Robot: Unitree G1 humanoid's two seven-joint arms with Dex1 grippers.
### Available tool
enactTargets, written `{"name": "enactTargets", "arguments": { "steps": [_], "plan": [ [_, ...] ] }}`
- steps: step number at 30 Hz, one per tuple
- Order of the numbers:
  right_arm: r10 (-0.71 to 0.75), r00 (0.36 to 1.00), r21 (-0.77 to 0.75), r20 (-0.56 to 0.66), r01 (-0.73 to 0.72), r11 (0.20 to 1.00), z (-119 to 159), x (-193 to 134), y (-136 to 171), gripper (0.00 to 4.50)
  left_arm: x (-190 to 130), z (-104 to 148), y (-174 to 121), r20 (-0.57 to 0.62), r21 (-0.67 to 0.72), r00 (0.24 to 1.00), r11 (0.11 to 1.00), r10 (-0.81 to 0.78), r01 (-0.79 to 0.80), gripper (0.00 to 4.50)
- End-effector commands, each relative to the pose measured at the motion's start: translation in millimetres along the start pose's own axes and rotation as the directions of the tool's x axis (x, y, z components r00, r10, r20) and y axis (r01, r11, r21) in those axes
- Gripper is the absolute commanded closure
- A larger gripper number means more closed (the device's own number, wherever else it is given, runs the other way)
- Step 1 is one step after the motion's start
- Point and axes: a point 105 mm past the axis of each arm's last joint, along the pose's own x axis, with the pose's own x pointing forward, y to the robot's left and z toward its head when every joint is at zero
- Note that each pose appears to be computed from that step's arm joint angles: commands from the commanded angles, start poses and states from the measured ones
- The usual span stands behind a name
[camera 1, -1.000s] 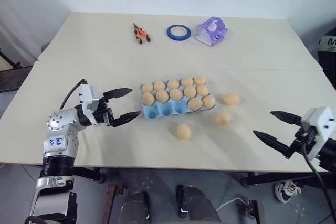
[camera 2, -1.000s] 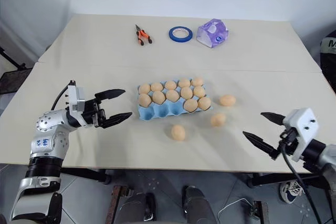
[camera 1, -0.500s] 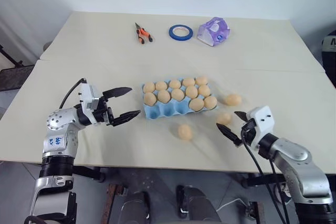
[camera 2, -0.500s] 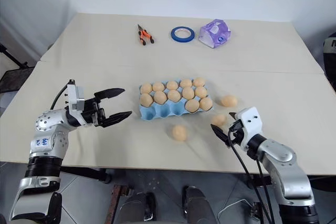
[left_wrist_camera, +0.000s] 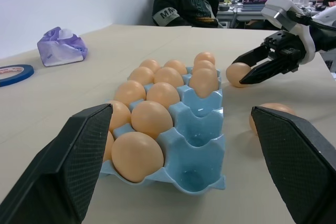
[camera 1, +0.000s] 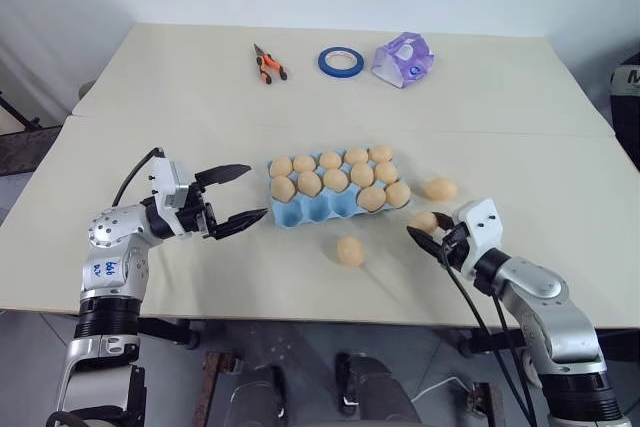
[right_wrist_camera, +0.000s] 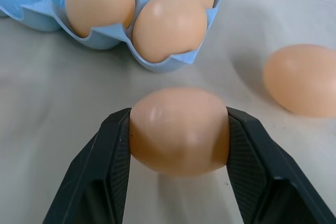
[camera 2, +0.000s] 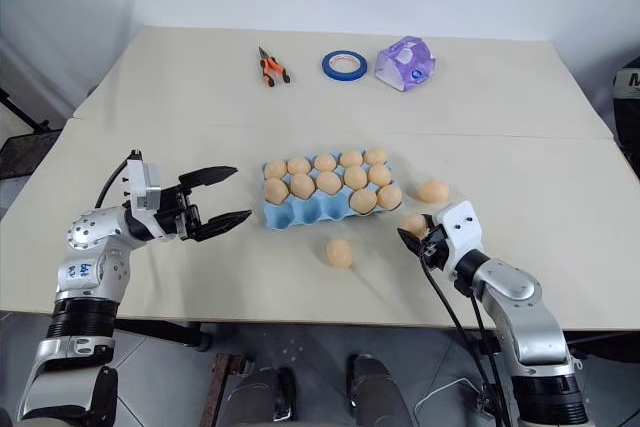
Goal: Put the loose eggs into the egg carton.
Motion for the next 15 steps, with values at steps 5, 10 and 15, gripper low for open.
{"name": "enactTargets", "arguments": {
  "steps": [5, 10, 15],
  "plan": [
    [0.057, 0.983, 0.004, 0.174, -0.058, 0.998, 91.5, 14.6, 15.4, 2.44, -0.7, 11.0, -0.8, 0.017, 0.044, 1.0, 0.999, -0.004, 0.003, 0.0],
    [0.172, 0.974, 0.019, 0.145, -0.176, 0.984, 102.8, 43.7, 55.1, 2.44, 0.7, 9.7, -1.6, 0.016, 0.041, 1.0, 0.999, -0.003, 0.002, 0.0],
    [0.232, 0.966, -0.001, 0.117, -0.233, 0.972, 98.5, 63.4, 75.8, 2.44, 0.2, 10.2, -2.3, 0.018, 0.043, 1.0, 0.999, 0.003, -0.004, 0.0]
  ]
}}
